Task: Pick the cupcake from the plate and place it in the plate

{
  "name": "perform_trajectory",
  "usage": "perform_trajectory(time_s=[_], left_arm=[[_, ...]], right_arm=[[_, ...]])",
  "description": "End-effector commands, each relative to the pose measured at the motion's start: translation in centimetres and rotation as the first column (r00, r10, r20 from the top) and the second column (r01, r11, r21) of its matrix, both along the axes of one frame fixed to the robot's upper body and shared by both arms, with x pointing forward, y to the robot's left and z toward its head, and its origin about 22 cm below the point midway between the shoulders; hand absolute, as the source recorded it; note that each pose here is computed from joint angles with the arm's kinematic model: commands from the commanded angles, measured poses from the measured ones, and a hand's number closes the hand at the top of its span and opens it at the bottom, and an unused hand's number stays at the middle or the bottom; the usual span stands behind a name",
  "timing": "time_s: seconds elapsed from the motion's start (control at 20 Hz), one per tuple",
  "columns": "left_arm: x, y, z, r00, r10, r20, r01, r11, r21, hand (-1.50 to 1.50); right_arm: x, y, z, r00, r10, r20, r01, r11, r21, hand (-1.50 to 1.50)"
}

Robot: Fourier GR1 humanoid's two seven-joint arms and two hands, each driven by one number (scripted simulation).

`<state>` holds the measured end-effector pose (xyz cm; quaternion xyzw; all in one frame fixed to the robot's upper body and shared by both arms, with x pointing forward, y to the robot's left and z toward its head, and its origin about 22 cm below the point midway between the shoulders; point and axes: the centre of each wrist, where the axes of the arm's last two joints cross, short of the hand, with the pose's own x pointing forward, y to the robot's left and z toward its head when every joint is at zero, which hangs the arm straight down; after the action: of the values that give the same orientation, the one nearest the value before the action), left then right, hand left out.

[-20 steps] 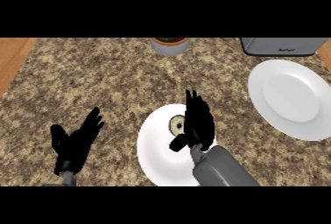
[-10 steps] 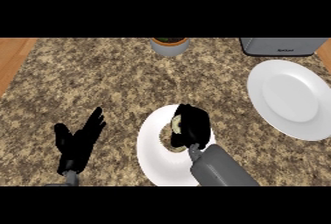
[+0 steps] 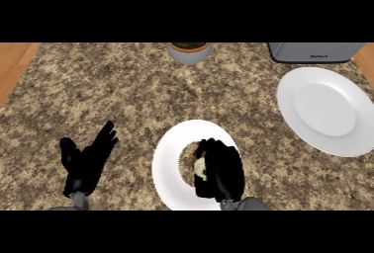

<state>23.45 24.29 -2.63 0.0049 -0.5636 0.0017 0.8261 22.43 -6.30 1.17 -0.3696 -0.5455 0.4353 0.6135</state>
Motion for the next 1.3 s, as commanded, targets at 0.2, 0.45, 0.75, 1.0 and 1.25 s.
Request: perform_trajectory(time_s=[0.2,0.45,0.75,1.0,1.25], left_arm=[[0.6,0.0,0.7,1.0,0.002,-0.02,-0.002,1.0,-0.005,0.0],[-1.4,1.3,-1.8,1.0,0.005,-0.006,-0.005,1.0,0.006,0.0],[-0.1,0.6,-1.4,1.0,-0.003,0.0,0.003,1.0,0.003,0.0],[-1.3,-0.1,-1.0,1.0,-0.016,-0.026,0.016,1.0,0.001,0.0],[-0.8,0.7,-1.5,1.0,-0.017,-0.016,0.017,1.0,-0.005,0.0]], right_arm=[[-5.7,-3.5,3.3,0.934,0.025,0.357,-0.074,0.99,0.123,1.5],[-6.5,-4.4,7.1,0.879,-0.187,0.439,0.056,0.954,0.295,1.5],[-5.2,-9.6,7.6,0.82,-0.365,0.441,0.161,0.887,0.434,1.5],[-4.2,-13.4,7.3,0.748,-0.484,0.455,0.157,0.794,0.587,1.5],[1.4,-17.7,4.4,0.694,-0.513,0.506,0.227,0.822,0.523,1.5]])
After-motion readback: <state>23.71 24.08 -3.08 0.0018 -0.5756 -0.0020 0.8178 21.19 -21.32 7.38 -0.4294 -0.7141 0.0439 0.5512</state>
